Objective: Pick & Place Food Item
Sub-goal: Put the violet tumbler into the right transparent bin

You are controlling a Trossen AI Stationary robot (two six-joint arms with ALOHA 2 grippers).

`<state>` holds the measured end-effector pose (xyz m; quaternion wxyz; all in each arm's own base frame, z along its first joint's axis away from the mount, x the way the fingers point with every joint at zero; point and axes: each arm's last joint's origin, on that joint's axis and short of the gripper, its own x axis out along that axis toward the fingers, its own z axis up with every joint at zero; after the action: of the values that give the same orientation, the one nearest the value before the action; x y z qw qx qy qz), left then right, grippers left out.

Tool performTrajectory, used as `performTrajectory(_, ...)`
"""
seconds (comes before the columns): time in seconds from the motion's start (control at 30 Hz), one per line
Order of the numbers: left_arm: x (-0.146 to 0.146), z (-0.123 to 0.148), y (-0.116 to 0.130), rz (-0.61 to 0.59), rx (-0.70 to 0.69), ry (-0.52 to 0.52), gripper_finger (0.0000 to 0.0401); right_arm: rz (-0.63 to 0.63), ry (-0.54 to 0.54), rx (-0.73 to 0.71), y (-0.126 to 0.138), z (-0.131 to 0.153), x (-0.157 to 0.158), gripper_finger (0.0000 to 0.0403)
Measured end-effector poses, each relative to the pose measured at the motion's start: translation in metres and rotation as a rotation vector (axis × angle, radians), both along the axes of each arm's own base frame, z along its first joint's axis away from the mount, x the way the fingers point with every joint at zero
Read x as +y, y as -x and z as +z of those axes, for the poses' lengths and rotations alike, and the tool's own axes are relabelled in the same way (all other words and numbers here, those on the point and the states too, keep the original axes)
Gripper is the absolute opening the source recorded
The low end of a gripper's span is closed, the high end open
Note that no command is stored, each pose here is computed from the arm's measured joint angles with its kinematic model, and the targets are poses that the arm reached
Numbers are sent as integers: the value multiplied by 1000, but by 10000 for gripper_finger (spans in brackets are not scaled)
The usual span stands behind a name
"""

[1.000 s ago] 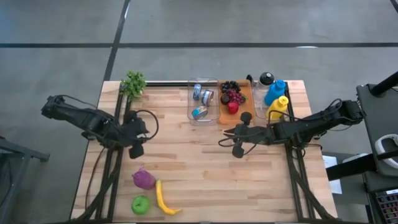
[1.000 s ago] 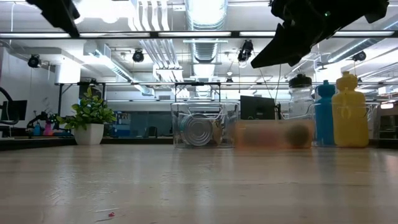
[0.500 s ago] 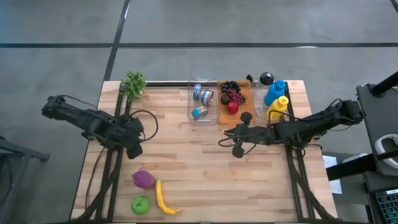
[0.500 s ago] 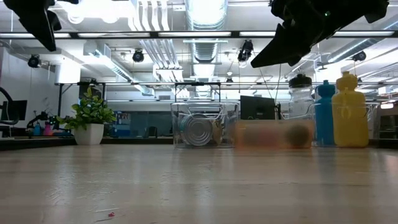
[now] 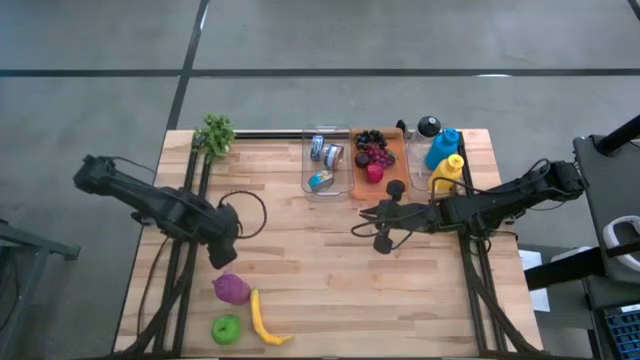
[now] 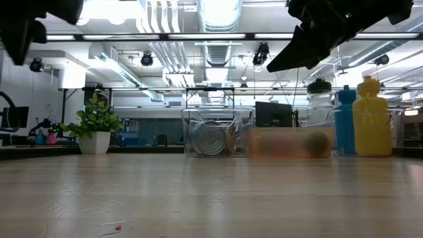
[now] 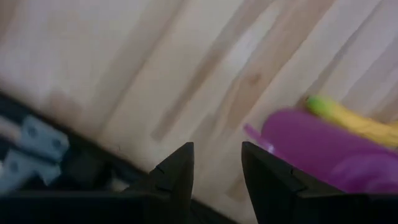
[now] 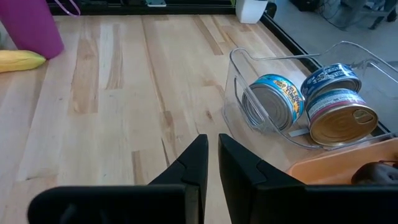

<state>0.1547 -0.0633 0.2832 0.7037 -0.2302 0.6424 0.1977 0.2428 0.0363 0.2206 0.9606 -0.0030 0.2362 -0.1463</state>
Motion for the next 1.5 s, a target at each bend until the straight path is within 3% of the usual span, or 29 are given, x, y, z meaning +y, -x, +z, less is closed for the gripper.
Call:
performTrajectory(0.23,-7,-12,-2,172,234,73,136,30,-19,3,0,0,1,34)
performTrajectory(0.53,-25,-19,-4,323,355,143,136,56,-5,11,0,0,1,34)
performTrajectory(1.03,-54,-20,4,446,328,174,136,73,28,23,0,0,1,34)
performTrajectory(1.27,-64,-35,10,484,326,178,136,75,31,24,0,0,1,34)
performTrajectory(1.5,-70,-47,6,470,276,245,134,72,24,21,0,0,1,34)
